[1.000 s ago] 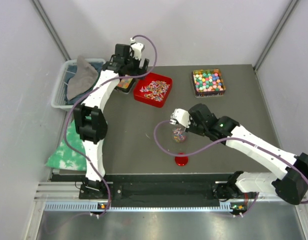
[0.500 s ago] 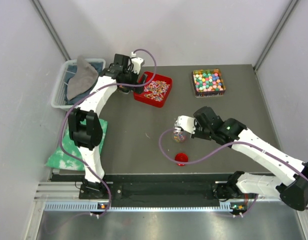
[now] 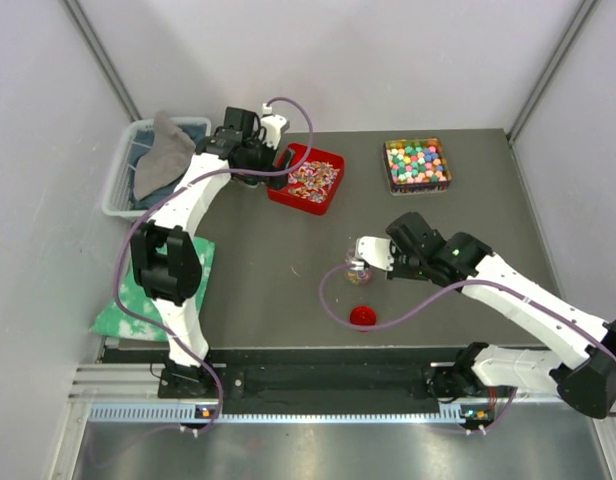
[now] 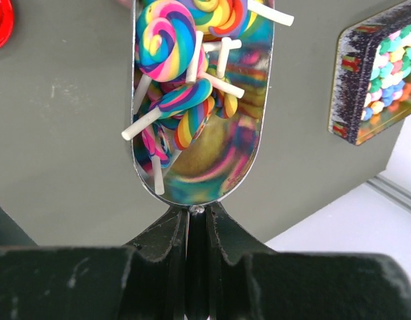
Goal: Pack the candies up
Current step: Place the fake candies in the packing bottle.
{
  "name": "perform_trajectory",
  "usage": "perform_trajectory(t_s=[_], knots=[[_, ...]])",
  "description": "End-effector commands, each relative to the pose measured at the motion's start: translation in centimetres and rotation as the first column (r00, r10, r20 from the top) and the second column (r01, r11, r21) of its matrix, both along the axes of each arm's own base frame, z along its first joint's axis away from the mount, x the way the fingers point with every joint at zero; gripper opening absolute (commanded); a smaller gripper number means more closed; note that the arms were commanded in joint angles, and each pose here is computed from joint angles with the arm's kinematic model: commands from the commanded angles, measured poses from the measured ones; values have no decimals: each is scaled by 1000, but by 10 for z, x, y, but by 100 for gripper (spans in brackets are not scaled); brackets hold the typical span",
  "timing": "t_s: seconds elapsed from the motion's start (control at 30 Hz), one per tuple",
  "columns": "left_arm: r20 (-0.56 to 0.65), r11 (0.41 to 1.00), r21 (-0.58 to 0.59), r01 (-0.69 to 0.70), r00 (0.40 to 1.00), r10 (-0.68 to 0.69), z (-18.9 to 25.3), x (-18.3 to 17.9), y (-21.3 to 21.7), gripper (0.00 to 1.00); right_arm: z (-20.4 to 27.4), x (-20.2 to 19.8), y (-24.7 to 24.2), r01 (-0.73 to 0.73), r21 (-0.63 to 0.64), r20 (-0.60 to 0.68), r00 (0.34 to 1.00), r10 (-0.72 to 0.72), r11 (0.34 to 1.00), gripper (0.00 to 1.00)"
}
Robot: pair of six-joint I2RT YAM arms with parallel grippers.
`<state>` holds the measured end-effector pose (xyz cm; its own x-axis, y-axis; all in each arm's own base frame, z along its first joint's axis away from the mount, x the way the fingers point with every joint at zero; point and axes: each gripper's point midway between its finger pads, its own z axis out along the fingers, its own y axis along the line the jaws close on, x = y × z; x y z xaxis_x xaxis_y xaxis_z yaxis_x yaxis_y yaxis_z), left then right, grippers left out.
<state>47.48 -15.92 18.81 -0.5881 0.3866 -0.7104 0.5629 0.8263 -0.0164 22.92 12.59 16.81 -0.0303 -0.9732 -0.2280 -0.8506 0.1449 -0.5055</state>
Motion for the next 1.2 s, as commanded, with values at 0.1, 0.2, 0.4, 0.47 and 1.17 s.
perform_trajectory(t_s=[0.1,0.2,0.4,0.47,1.17], knots=[[34,998,-43,42,999,-41,23,-17,-4,99,28,19,-2,5,-37,79,997,-2,999,0],[37,998,-40,43,998,-42,23,-18,-3,99,29,23,-6,-3,-79,92,996,10,997,0],[29,998,-47,52,998,-50,21,-22,-4,99,32,27,-10,1,-129,99,995,12,992,0],[28,998,-48,51,998,-49,20,-23,-4,99,35,28,-10,0,-131,99,995,13,991,0],[17,997,-57,59,998,-58,11,-28,-5,99,38,23,-8,-62,-265,109,990,94,962,0]])
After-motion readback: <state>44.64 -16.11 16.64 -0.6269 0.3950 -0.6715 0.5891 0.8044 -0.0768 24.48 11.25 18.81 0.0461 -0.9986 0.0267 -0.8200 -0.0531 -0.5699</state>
